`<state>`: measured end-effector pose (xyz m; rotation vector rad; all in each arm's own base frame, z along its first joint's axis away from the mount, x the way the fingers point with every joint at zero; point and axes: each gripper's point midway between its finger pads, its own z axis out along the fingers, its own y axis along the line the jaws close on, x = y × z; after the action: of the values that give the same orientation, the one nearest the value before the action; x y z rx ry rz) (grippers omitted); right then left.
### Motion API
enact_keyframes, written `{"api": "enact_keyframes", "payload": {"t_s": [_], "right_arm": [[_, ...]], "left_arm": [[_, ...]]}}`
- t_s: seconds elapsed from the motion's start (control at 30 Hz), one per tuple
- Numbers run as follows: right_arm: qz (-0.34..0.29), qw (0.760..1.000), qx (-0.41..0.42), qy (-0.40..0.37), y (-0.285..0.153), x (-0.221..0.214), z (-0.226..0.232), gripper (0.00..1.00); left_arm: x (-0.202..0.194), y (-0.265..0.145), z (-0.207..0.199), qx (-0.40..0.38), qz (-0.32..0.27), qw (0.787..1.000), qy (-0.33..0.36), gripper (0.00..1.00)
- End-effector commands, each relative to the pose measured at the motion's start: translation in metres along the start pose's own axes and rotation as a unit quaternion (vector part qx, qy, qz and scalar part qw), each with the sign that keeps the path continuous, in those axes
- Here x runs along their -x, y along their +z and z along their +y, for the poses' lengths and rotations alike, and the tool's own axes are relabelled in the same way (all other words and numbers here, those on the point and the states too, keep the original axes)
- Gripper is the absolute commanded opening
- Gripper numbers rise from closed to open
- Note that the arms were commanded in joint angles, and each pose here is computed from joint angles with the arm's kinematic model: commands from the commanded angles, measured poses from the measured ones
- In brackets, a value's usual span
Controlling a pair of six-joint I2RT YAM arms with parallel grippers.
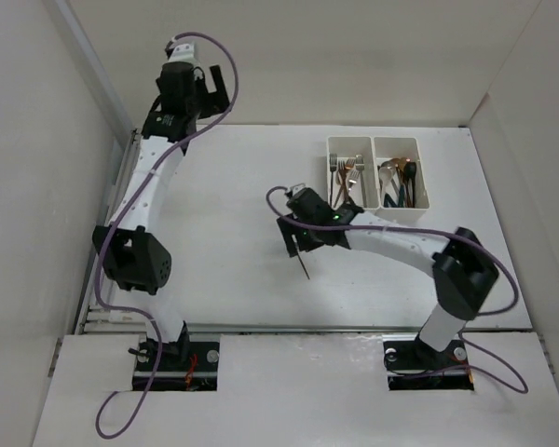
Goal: Sort the eating utensils into containers
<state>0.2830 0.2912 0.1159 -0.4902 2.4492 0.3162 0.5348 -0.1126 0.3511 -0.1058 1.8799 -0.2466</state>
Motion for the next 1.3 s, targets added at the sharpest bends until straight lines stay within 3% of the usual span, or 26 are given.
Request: {"api": "enact_keyframes", "payload": {"t_s": [0.0,0.1,0.2,0.33,0.43,0.47,0.6,0.73,0.83,0.87,0.93,0.97,1.1,1.27], "right_arm": [[0.018,1.000,0.011,0.007,0.023,-0.006,0.026,0.77],[0.051,0.999,-0.001,0.014,0.046,-0.025,0.028,0.75],[0.079,0.997,-0.016,0.014,0.064,-0.044,0.024,0.67],[0.125,0.991,-0.044,0.004,0.086,-0.075,0.013,0.45],[0.137,0.989,-0.048,0.003,0.092,-0.087,0.013,0.22],[0.139,0.989,-0.042,0.004,0.093,-0.090,0.015,0.00],[0.139,0.990,-0.018,-0.004,0.094,-0.089,0.022,0.00],[0.056,0.998,0.030,-0.021,0.066,-0.017,0.049,0.00],[-0.020,0.999,0.033,-0.019,0.033,0.048,0.042,0.00],[-0.056,0.998,0.022,-0.001,0.020,0.084,0.027,0.00],[-0.082,0.997,-0.004,0.002,0.007,0.115,-0.004,0.00],[-0.115,0.992,-0.038,0.022,-0.005,0.147,-0.040,0.00],[-0.127,0.976,-0.173,0.036,-0.019,0.181,-0.150,0.00],[-0.110,0.948,-0.289,0.069,-0.023,0.176,-0.267,0.00]], "left_arm": [[-0.046,-0.019,0.064,0.109,0.061,0.992,0.031,1.00],[-0.066,-0.028,0.089,0.117,0.083,0.989,0.020,1.00],[-0.057,-0.045,0.099,0.118,0.066,0.990,0.030,1.00],[-0.048,-0.053,0.116,0.134,0.056,0.989,0.027,1.00],[-0.043,-0.057,0.122,0.138,0.051,0.989,0.023,1.00],[-0.043,-0.057,0.122,0.138,0.050,0.989,0.023,1.00],[-0.048,-0.056,0.124,0.133,0.057,0.989,0.021,1.00],[-0.049,-0.056,0.121,0.122,0.059,0.991,0.020,1.00],[-0.049,-0.055,0.119,0.117,0.060,0.991,0.019,1.00],[-0.049,-0.055,0.119,0.117,0.060,0.991,0.019,1.00],[-0.054,-0.055,0.118,0.112,0.066,0.991,0.023,1.00],[-0.054,-0.054,0.118,0.112,0.066,0.991,0.023,1.00],[-0.058,-0.054,0.119,0.113,0.071,0.991,0.023,1.00],[-0.062,-0.054,0.121,0.113,0.077,0.990,0.033,1.00]]}}
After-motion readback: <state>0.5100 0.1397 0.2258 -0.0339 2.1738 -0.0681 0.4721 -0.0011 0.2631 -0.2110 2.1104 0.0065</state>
